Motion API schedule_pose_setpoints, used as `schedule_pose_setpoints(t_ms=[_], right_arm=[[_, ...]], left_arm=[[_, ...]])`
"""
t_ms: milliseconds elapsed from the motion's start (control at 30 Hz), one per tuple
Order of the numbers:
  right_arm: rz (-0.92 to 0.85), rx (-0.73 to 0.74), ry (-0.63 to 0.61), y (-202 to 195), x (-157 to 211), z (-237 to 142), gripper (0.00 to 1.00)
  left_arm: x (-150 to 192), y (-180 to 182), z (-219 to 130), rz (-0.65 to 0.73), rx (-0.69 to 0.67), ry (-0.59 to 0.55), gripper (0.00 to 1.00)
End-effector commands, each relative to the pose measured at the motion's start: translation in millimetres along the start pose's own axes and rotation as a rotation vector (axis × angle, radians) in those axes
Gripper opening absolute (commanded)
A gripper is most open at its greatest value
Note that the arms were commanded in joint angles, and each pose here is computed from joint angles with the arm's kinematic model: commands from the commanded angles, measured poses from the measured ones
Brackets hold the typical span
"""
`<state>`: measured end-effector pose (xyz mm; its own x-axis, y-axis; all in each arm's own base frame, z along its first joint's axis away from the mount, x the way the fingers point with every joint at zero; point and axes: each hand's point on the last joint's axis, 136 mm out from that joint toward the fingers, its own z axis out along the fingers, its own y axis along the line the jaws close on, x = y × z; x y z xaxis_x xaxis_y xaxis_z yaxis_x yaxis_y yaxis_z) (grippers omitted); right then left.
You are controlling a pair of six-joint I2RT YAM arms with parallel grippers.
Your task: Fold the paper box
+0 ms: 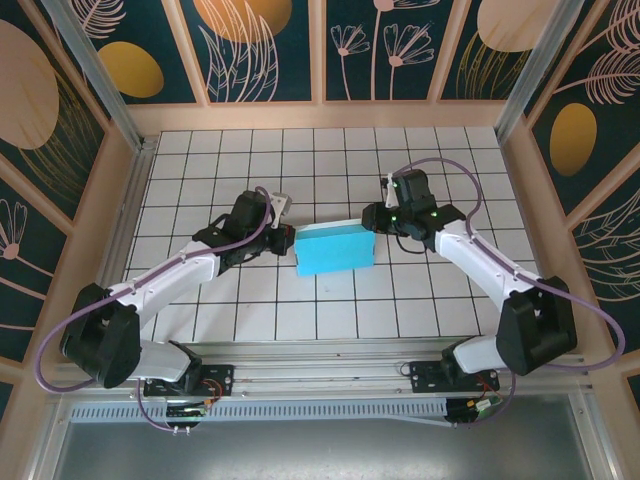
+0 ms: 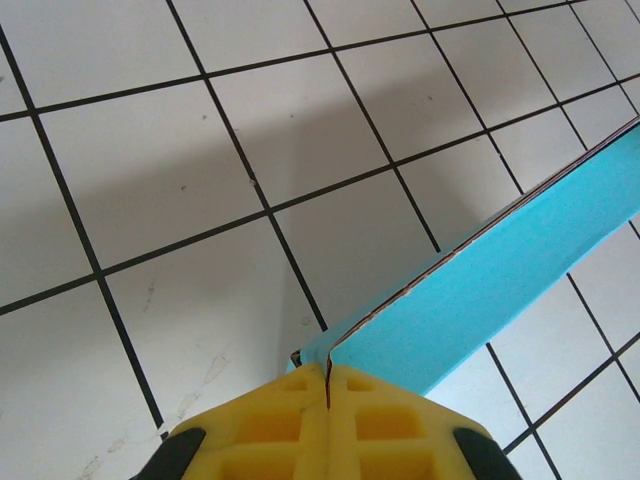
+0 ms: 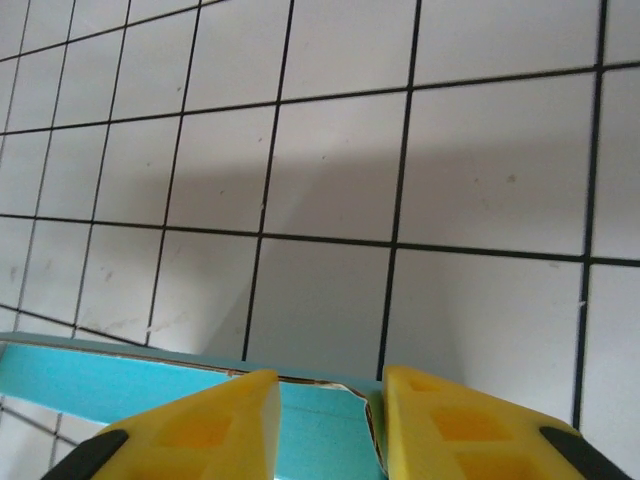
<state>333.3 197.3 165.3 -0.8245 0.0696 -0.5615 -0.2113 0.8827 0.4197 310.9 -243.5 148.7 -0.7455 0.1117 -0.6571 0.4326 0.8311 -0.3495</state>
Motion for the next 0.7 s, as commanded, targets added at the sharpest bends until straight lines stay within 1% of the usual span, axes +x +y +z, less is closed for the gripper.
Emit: schedule_pose_setpoints(t_ms=[0, 100, 167, 267, 333, 367, 433, 533, 667], right_arm=[[-0.118, 0.049, -0.072, -3.7, -3.7, -12.8, 0.36], [-0.185, 0.083, -0.103, -9.5, -5.6, -18.3, 0.40], [-0.218, 0.095, -0.102, -12.1, -4.1, -20.4, 0.43], [-0.249, 0.111, -0.090, -17.3, -0.5, -23.0, 0.44], [-0.256, 0.109, -0.076, -21.3, 2.0, -24.8, 0.48], [-0.255, 0.095, -0.065, -22.8, 4.0, -25.7, 0.50], [-0.247, 0.049, -0.053, -25.2, 5.4, -28.4, 0.51], [-0.243, -0.021, -0.069, -29.4, 1.1, -34.6, 0.50], [-0.292, -0.079, -0.071, -32.7, -3.4, -35.9, 0.48]], left_arm=[[-10.4, -18.2, -6.7, 0.051, 0.059, -0.047, 0.00], [-12.6, -19.0, -8.7, 0.054, 0.059, -0.052, 0.00], [-14.5, -19.8, -9.8, 0.057, 0.059, -0.056, 0.00], [-15.6, -20.1, -10.2, 0.061, 0.060, -0.055, 0.00], [-16.9, -21.3, -10.2, 0.062, 0.064, -0.055, 0.00], [-16.8, -21.6, -9.7, 0.062, 0.065, -0.054, 0.00], [-16.4, -22.1, -9.4, 0.064, 0.067, -0.051, 0.00], [-16.4, -23.3, -8.4, 0.064, 0.075, -0.050, 0.00], [-16.2, -24.4, -7.7, 0.063, 0.081, -0.044, 0.00]])
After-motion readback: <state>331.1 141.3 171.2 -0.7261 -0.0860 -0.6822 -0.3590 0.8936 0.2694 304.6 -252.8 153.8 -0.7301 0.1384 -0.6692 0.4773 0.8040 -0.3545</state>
